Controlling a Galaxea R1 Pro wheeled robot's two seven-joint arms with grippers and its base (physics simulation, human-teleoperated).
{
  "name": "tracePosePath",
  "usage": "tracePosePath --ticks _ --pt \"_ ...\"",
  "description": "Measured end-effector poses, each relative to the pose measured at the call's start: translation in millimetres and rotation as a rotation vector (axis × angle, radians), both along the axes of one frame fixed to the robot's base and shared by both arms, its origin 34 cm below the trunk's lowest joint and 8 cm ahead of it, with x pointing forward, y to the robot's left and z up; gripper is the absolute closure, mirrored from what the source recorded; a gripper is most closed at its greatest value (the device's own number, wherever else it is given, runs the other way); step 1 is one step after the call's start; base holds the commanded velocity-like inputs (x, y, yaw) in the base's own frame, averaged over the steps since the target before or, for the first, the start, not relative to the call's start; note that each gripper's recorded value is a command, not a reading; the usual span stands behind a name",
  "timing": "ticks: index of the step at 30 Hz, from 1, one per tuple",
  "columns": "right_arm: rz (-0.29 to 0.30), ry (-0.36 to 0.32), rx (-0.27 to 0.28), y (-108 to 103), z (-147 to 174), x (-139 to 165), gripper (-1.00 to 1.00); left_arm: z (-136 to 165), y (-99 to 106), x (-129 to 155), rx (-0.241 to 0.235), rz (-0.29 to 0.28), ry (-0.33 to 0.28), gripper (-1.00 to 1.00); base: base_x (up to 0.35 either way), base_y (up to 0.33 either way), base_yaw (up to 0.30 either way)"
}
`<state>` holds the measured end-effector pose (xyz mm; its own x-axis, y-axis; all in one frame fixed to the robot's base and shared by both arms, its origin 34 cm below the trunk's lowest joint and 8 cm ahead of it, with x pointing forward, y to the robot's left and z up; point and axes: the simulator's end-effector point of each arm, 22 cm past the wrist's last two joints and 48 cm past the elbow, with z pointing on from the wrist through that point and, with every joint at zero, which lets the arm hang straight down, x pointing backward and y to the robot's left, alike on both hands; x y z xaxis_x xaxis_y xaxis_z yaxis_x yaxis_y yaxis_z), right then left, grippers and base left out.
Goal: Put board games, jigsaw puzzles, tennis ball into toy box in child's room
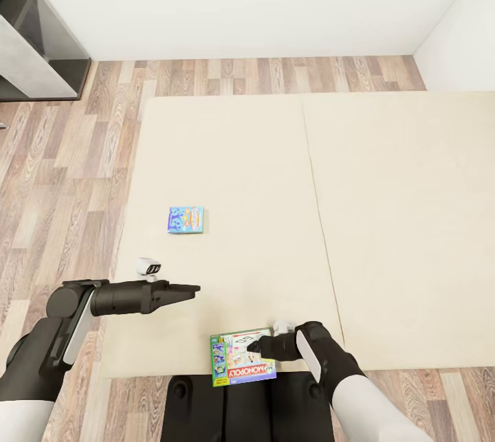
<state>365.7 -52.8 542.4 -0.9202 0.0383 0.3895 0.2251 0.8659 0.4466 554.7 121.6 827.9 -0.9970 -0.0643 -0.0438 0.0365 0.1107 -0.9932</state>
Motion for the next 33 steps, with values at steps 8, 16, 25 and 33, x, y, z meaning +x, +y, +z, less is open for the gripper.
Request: tracePosePath --ticks 8,16,25,33 --pt "0.000 0.000 0.001 0.2 0.1 0.2 -1.00 -0.4 -0.7 -0.5 0.001 -0.001 0.000 -1.00 0.000 0.000 0.000" --pt "-0.001 -0.001 0.001 0.3 0.1 0.3 -1.00 -0.6 -0.8 -0.4 0.002 -0.002 -0.001 -1.00 0.000 0.000 0.000" --pt "-0.001 -0.002 0.006 1.4 0.7 0.7 -1.00 -0.7 -1.0 -0.5 0.002 -0.002 -0.001 -1.00 0.000 0.000 0.000" --pt "-0.001 -0.004 0.013 3.0 1.5 1.2 -1.00 -1.0 -1.4 -0.6 0.003 -0.003 -0.002 -1.00 0.000 0.000 0.000"
